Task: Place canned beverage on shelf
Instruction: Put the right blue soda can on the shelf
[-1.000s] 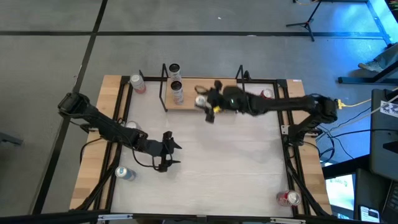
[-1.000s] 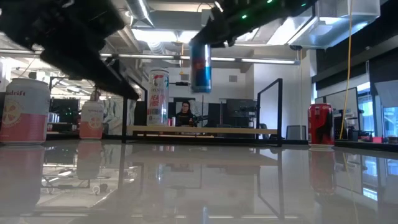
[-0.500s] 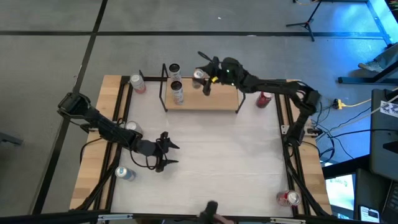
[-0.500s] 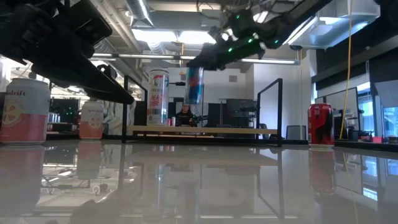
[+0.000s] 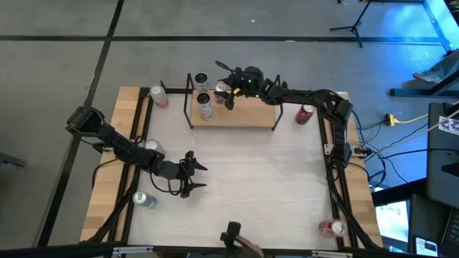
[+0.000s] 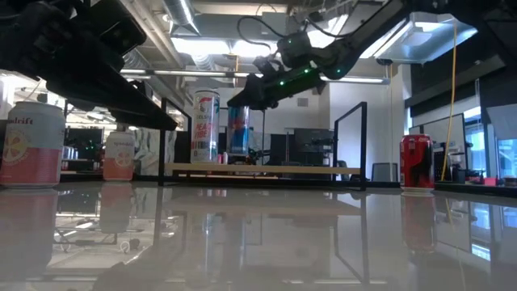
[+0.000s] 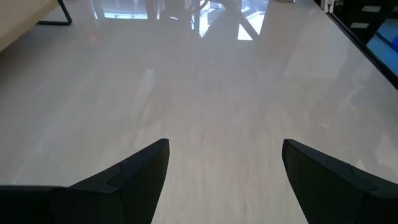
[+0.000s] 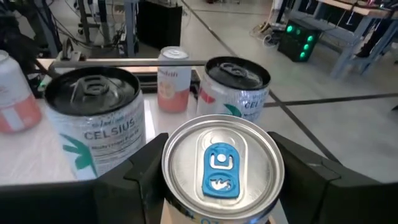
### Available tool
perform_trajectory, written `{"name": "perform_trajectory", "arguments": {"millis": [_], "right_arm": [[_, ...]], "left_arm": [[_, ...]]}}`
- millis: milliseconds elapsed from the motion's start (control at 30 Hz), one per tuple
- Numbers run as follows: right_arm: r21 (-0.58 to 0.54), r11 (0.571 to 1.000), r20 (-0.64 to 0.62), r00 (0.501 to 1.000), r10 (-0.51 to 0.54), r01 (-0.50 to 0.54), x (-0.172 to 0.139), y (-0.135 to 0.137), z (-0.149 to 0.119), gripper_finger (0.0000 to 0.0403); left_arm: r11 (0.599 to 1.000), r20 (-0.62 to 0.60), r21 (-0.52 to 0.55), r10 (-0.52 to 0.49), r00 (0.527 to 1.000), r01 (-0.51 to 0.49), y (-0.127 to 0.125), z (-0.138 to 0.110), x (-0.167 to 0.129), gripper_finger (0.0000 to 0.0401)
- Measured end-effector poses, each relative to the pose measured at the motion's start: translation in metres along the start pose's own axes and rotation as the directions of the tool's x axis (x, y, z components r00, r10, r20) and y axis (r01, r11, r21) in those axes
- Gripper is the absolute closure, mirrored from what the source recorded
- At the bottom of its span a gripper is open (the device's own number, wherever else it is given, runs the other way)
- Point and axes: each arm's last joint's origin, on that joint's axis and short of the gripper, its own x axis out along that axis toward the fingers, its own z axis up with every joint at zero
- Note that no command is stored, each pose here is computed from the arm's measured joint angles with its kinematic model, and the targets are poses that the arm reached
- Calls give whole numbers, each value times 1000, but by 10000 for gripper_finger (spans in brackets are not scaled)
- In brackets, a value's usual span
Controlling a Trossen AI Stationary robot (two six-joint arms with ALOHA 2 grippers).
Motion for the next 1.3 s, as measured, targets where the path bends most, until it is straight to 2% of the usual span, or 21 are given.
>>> {"name": "perform_trajectory", "arguments": {"millis": [300, 1100, 1300], "right_arm": [[16, 1000, -29, 999, -20, 20, 9, -1, -14, 176], [-1, 999, -53, 998, -42, 42, 9, 0, -16, 155], [2, 999, -50, 998, -43, 43, 9, 0, -16, 127]], "left_arm": [[1000, 5, -2, -1, 1000, 1, 0, 1, 0, 99], [1000, 5, -2, -1, 1000, 1, 0, 0, 0, 99], [1000, 8, -2, 12, 1000, -12, 0, 1, 0, 99]]}}
